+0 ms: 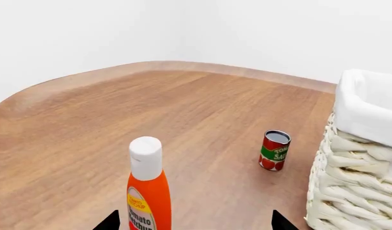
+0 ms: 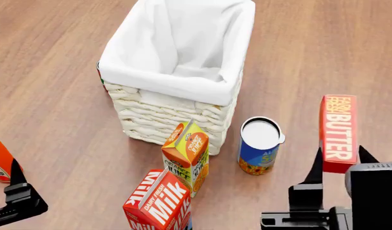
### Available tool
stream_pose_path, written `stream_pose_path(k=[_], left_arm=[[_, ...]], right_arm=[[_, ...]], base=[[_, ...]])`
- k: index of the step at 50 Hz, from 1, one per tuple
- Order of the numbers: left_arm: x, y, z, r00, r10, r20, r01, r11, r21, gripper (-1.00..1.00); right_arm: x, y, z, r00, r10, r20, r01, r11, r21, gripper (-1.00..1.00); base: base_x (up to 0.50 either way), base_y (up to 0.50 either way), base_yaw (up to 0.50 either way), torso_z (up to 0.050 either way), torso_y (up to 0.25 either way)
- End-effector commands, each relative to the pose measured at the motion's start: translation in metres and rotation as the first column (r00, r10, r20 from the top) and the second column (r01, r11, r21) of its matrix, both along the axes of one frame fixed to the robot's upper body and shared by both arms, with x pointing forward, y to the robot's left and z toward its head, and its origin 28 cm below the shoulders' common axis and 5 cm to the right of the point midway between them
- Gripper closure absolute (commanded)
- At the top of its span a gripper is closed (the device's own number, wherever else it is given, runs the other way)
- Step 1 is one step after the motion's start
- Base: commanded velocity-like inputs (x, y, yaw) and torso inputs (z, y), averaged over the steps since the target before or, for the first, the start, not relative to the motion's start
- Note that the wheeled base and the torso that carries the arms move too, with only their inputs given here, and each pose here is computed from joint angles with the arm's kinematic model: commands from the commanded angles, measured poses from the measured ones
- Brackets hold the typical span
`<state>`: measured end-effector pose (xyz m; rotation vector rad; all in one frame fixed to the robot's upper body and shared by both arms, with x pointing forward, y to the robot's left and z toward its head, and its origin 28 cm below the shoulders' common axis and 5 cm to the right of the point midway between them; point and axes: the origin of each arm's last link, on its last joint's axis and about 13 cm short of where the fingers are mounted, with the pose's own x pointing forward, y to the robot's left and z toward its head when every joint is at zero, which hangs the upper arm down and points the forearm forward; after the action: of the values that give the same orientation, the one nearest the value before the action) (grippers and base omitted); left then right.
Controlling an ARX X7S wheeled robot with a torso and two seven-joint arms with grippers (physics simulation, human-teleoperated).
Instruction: Pick up the butter and put it in the basket.
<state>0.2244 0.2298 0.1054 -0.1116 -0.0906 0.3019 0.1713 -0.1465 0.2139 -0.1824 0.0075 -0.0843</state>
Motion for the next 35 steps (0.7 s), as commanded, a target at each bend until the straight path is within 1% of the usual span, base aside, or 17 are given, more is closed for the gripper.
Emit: stream_pose_path(k=[1, 7, 9, 10, 16, 23, 24, 28, 35], left_arm=[[-0.006, -0.002, 0.001, 0.998, -0.057, 0.002, 0.057, 0.998, -0.01, -1.0], [-0.007, -0.002, 0.001, 0.998, -0.058, 0.003, 0.058, 0.998, -0.01, -1.0], [-0.008, -0.002, 0.001, 0.998, -0.059, 0.003, 0.059, 0.998, -0.01, -1.0], [-0.008, -0.002, 0.001, 0.998, -0.059, 0.003, 0.059, 0.998, -0.01, -1.0], [-0.008, -0.002, 0.001, 0.998, -0.061, 0.003, 0.061, 0.998, -0.011, -1.0], [-0.007, -0.002, 0.002, 0.999, -0.054, 0.004, 0.054, 0.998, -0.016, -1.0], [-0.007, -0.002, 0.003, 0.999, -0.054, 0.005, 0.054, 0.998, -0.017, -1.0], [-0.007, -0.002, 0.002, 0.998, -0.055, 0.005, 0.056, 0.998, -0.018, -1.0], [-0.008, -0.003, 0.003, 0.998, -0.057, 0.004, 0.057, 0.998, -0.021, -1.0]], right_arm=[[0.009, -0.025, 0.022, 0.997, -0.055, 0.052, 0.052, 0.997, 0.059, 1.0], [0.017, -0.032, 0.029, 0.998, -0.036, 0.046, 0.031, 0.992, 0.119, 1.0], [0.022, -0.034, 0.037, 0.999, -0.024, 0.04, 0.018, 0.992, 0.128, 1.0], [0.023, -0.034, 0.041, 0.999, -0.008, 0.045, 0.001, 0.989, 0.145, 1.0], [0.037, -0.04, 0.063, 0.999, 0.019, 0.028, -0.024, 0.979, 0.204, 1.0], [0.053, -0.045, 0.087, 0.999, 0.037, -0.031, -0.03, 0.981, 0.189, 1.0], [0.055, -0.046, 0.089, 0.998, 0.047, -0.037, -0.038, 0.979, 0.201, 1.0], [0.068, -0.048, 0.103, 0.996, 0.052, -0.073, -0.036, 0.979, 0.202, 1.0], [0.087, -0.05, 0.115, 0.989, 0.055, -0.137, -0.025, 0.977, 0.212, 1.0]], base=[[0.0, 0.0, 0.0, 0.0, 0.0], [0.0, 0.0, 0.0, 0.002, 0.002], [0.0, 0.0, 0.0, 0.0, 0.0], [0.0, 0.0, 0.0, 0.0, 0.0], [0.0, 0.0, 0.0, 0.0, 0.002], [0.0, 0.0, 0.0, 0.0, 0.001], [0.0, 0.0, 0.0, 0.0, 0.0], [0.0, 0.0, 0.0, 0.003, 0.0], [0.0, 0.0, 0.0, 0.0, 0.001]])
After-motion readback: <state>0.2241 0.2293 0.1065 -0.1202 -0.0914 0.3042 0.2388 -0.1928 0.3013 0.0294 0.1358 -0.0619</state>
